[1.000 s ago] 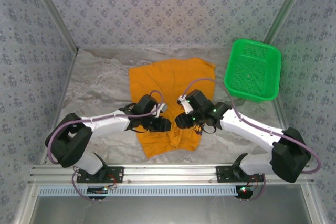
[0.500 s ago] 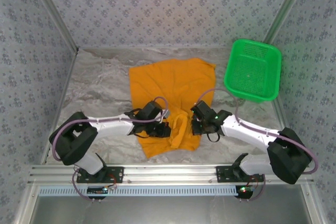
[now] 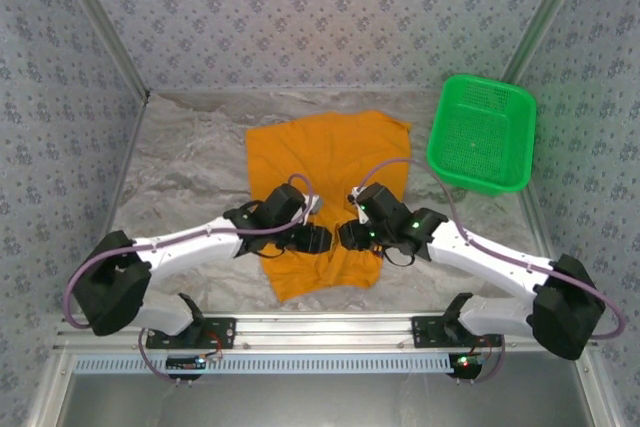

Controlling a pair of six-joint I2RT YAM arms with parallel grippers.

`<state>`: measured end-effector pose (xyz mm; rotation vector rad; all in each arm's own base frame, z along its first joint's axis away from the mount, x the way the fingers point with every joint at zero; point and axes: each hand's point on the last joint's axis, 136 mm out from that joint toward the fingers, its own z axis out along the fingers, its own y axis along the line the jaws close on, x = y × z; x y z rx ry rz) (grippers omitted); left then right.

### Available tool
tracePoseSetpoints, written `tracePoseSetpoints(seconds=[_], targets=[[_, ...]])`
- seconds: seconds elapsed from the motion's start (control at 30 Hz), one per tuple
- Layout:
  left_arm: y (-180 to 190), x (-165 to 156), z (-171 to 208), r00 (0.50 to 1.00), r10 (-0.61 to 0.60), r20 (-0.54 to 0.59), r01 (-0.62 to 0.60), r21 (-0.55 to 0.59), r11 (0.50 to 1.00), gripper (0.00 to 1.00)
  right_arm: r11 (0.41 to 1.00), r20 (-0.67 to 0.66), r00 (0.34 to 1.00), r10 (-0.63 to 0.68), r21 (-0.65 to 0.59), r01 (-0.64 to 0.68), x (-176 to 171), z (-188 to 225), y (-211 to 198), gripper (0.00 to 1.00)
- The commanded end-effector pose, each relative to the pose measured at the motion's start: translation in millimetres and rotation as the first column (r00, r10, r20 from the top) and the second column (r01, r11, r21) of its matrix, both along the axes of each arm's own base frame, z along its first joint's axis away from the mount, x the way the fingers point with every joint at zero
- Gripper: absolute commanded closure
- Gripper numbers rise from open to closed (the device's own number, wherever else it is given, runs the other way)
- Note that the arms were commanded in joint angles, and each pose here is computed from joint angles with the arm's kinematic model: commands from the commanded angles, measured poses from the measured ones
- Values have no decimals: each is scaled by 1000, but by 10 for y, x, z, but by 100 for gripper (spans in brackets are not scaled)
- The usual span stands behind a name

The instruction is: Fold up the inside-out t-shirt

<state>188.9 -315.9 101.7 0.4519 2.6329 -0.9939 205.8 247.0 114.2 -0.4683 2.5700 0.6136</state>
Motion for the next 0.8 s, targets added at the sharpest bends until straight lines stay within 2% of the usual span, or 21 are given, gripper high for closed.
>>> tracePoseSetpoints(seconds=[0.0, 0.17, 0.2, 0.27, 0.33, 0.4, 0.5, 0.6, 0.67, 0.7, 0.77], targets=[[-69, 125, -95, 1000, -29, 10, 29, 61, 998, 54, 997, -53, 997, -62, -44, 60, 0, -240, -42, 60], [-254, 188, -223, 998, -64, -18, 65, 47, 997, 58, 994, -85, 991, -106, -18, 105, 58, -427, 28, 62], [-256, 198, -272, 998, -65, -27, 66, 58, 996, 63, 992, -93, 988, -127, -17, 126, 63, -462, 16, 68], [-254, 213, -352, 997, -64, -51, 68, 68, 995, 78, 984, -102, 979, -174, -40, 171, 96, -537, -87, 90], [-242, 225, -316, 997, -63, -54, 66, 55, 996, 93, 979, -111, 973, -202, -63, 196, 84, -582, -210, 100], [-194, 232, -173, 998, -58, -39, 59, 30, 998, 100, 971, -100, 969, -226, -99, 217, 66, -584, -370, 100], [-32, 215, 88, 999, -38, -28, 37, -22, 999, 100, 953, -65, 960, -274, -155, 261, 58, -578, -638, 100], [-37, 59, 273, 995, -66, -78, 51, -185, 981, 100, 973, -33, 982, -185, -143, 179, 99, -648, -640, 100], [-140, -97, 354, 982, -136, -130, 92, -301, 949, 100, 996, -85, 993, 80, 42, -76, -71, -495, -218, 89], [-177, -158, 379, 974, -169, -151, 110, -337, 935, 100, 986, -87, 985, 150, 90, -142, -137, -374, -108, 84], [-226, -286, 420, 959, -232, -161, 157, -379, 912, 100, 987, -33, 987, 157, 31, -156, -127, -165, -141, 73]])
